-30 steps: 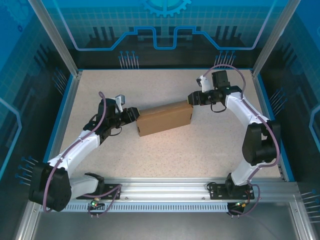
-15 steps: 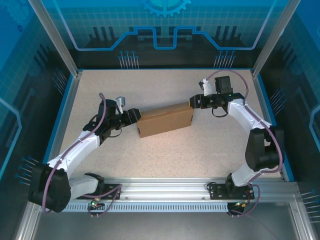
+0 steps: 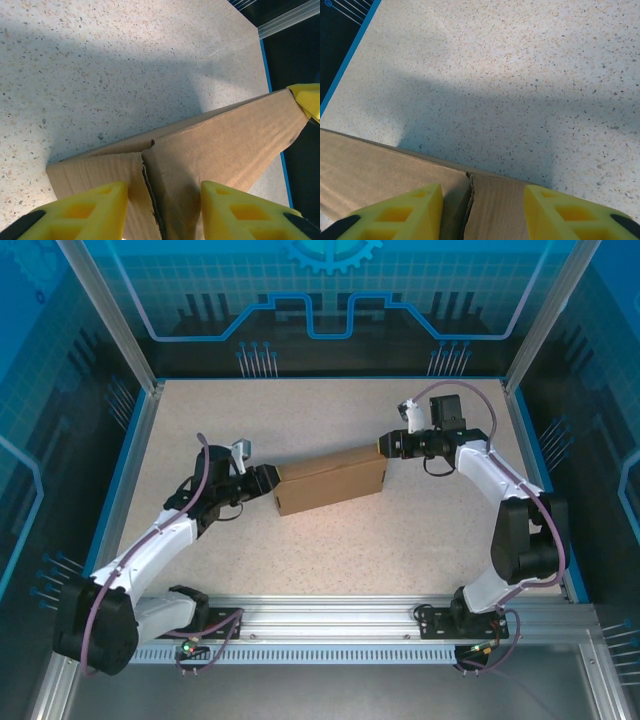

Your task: Fold the paper box

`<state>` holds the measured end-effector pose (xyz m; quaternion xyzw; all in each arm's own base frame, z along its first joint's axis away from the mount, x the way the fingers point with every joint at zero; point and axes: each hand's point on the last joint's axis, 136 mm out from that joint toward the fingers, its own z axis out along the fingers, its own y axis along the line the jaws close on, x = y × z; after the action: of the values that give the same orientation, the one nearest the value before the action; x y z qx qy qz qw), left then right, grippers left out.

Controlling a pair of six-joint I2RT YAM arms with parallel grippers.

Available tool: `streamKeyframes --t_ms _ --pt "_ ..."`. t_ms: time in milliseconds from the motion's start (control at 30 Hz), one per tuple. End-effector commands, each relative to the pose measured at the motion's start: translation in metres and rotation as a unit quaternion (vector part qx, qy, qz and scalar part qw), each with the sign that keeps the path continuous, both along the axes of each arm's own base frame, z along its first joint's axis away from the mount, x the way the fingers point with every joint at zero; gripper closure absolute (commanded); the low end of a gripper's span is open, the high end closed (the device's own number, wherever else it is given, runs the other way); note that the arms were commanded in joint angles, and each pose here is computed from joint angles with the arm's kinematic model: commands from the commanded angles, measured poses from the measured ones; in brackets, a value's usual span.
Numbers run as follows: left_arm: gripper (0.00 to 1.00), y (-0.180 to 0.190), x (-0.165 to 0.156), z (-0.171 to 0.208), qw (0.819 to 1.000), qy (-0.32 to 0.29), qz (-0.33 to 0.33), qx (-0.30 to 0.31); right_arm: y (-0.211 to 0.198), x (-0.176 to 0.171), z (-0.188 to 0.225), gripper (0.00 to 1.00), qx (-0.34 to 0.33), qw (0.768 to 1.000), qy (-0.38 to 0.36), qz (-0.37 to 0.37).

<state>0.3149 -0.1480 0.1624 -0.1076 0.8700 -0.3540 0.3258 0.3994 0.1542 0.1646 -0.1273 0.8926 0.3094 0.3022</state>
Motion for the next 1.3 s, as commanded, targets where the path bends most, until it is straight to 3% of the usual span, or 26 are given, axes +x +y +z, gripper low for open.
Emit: streamKeyframes --t_ms 0,167,333,733,1067,1267 --pt "0.62 0.003 -0.026 -0.042 0.997 0.070 -0.005 0.010 -0.014 -0.025 -0.042 0.54 -0.028 0.996 0.079 -0.015" --pt "0.67 0.005 -0.032 -0.059 0.996 0.089 -0.001 0.012 -0.015 -0.035 -0.056 0.55 -0.028 0.995 0.093 -0.019" --pt "0.67 0.001 -0.023 -0.044 0.998 0.068 -0.004 0.005 -0.013 -0.037 -0.056 0.57 -0.018 0.995 0.094 -0.018" --pt "0.66 0.000 -0.016 -0.033 0.999 0.053 -0.005 0.008 -0.001 -0.019 0.023 0.42 0.041 0.999 0.014 -0.018" --pt "0.65 -0.001 -0.014 -0.032 0.999 0.049 -0.008 0.006 0.009 -0.035 0.009 0.41 0.056 0.998 0.038 0.004" --pt "0.64 -0.002 -0.014 -0.032 0.999 0.048 -0.009 0.007 0.021 -0.041 0.013 0.45 0.068 0.997 0.037 0.022"
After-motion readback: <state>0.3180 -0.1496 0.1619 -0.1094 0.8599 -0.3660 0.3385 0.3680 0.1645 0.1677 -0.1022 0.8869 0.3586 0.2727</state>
